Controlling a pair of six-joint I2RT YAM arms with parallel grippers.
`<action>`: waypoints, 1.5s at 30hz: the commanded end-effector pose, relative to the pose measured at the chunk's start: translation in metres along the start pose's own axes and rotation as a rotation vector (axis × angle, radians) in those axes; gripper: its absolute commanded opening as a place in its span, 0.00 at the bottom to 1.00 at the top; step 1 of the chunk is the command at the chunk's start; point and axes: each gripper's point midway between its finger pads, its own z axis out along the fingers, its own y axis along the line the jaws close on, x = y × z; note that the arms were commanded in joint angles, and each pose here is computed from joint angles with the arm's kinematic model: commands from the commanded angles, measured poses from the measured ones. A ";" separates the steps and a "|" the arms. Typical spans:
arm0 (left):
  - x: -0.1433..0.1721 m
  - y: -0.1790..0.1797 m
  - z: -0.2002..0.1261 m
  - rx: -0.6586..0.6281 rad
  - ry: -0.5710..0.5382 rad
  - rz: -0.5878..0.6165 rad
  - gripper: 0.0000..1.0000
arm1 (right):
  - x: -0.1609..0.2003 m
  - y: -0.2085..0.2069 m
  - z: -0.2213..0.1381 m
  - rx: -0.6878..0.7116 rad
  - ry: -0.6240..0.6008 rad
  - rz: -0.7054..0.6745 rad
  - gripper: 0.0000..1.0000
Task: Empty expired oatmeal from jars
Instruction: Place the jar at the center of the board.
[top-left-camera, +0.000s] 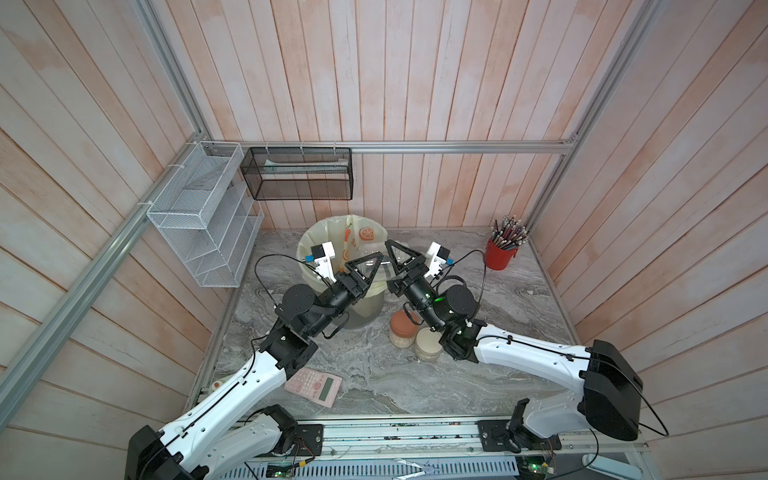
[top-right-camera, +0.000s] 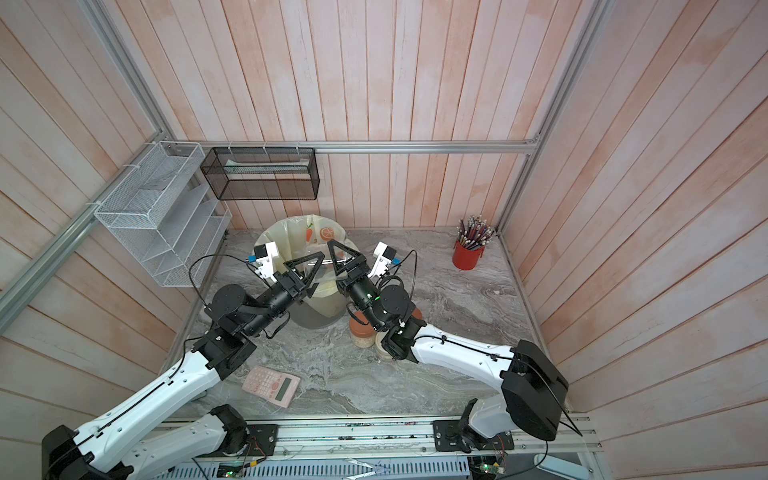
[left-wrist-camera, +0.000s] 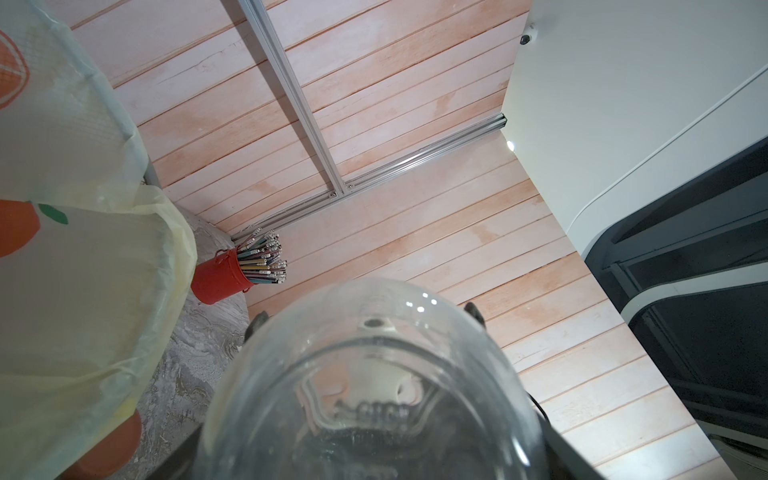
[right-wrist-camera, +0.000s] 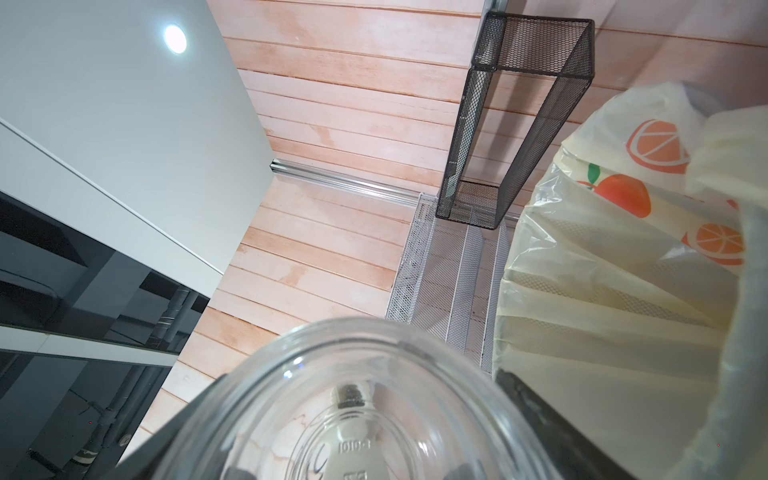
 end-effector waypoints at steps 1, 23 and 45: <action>-0.004 -0.024 -0.007 0.097 -0.033 0.025 0.15 | -0.001 0.007 -0.001 -0.028 -0.016 0.017 0.98; 0.001 -0.001 -0.014 -0.004 -0.036 0.059 0.73 | -0.006 0.000 -0.014 0.058 -0.049 -0.068 0.49; 0.033 0.006 -0.025 0.015 0.122 0.078 1.00 | -0.038 0.001 -0.079 0.176 -0.166 -0.175 0.41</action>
